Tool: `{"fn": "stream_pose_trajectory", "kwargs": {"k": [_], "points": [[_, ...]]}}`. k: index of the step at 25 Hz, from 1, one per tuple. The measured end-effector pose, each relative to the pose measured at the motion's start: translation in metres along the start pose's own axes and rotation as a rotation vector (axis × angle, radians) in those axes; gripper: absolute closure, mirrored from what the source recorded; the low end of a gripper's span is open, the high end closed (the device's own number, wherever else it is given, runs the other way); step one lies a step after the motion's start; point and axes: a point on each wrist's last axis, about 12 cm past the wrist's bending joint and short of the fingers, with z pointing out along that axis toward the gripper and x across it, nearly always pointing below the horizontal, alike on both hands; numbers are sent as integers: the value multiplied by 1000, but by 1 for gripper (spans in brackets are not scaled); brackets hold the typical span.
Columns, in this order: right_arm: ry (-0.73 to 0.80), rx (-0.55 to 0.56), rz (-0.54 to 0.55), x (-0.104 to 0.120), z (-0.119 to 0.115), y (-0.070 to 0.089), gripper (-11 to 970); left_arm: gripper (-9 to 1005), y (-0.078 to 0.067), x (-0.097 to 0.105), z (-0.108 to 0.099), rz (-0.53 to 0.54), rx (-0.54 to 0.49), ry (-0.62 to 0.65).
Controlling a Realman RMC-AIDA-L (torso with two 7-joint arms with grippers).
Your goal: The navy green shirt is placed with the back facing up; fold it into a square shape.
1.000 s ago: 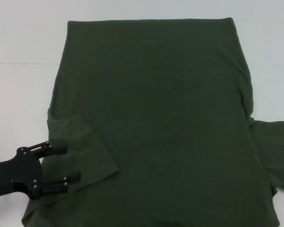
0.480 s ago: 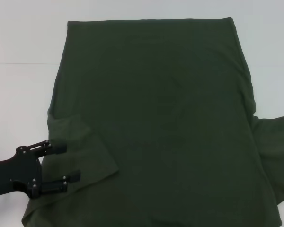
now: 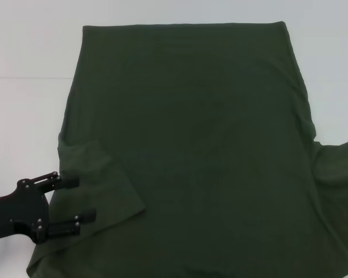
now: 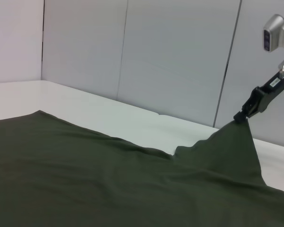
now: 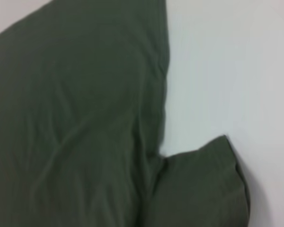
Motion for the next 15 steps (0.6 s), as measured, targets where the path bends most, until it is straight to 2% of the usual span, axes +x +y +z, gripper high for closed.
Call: {"fn": "stream_pose_trajectory", "kwargs": {"k": [6, 15], "points": [[-23, -35, -29, -5, -9, 10, 906, 156, 0, 1, -1, -2, -5, 3], [-4, -112, -93, -15, -5, 33, 907, 156, -1, 2, -3, -6, -9, 4]]}}
